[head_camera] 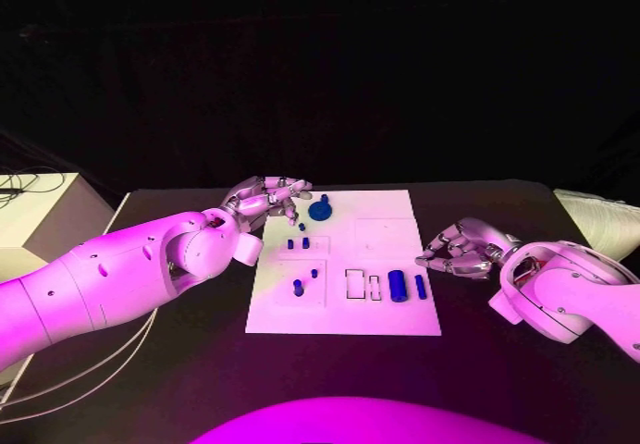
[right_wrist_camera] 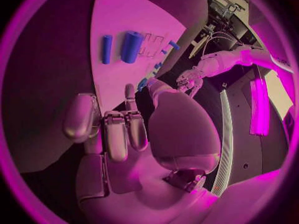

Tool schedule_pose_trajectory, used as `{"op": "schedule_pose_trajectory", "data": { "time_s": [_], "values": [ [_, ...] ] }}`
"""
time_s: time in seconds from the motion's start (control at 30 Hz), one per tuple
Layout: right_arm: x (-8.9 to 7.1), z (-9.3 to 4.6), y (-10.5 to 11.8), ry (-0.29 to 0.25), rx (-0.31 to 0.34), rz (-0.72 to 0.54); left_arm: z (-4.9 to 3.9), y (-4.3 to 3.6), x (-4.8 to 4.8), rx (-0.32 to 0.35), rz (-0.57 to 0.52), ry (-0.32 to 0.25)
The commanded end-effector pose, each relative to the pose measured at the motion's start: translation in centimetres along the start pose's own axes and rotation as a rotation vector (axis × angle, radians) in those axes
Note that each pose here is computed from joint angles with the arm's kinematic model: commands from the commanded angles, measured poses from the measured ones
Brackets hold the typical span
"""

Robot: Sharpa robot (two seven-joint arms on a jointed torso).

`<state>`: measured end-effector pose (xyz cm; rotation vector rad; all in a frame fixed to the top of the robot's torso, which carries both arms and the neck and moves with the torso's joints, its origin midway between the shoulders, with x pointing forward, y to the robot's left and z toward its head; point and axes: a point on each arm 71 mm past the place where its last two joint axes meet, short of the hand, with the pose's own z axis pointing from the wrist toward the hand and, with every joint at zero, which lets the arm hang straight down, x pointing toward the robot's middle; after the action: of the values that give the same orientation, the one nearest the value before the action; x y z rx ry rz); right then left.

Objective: Assemble the parts on the task board

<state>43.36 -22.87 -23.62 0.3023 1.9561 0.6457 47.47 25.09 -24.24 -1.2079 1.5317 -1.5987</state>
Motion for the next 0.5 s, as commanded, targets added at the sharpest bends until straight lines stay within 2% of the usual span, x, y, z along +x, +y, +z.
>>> {"op": "schedule_pose_trajectory", "data": {
  "time_s": [0.03,0.27,0.5],
  "values": [
    [0.7,0.0,-0.4,0.050,0.096,-0.074,0.03,-0.10,0.28,0.017,-0.018,0.011],
    [1.8,0.2,0.0,0.054,0.148,-0.116,-0.07,-0.16,0.31,0.017,-0.018,0.014],
    [2.6,0.4,1.1,0.033,0.143,-0.138,-0.20,-0.22,0.22,0.014,-0.016,0.013]
  ]
}}
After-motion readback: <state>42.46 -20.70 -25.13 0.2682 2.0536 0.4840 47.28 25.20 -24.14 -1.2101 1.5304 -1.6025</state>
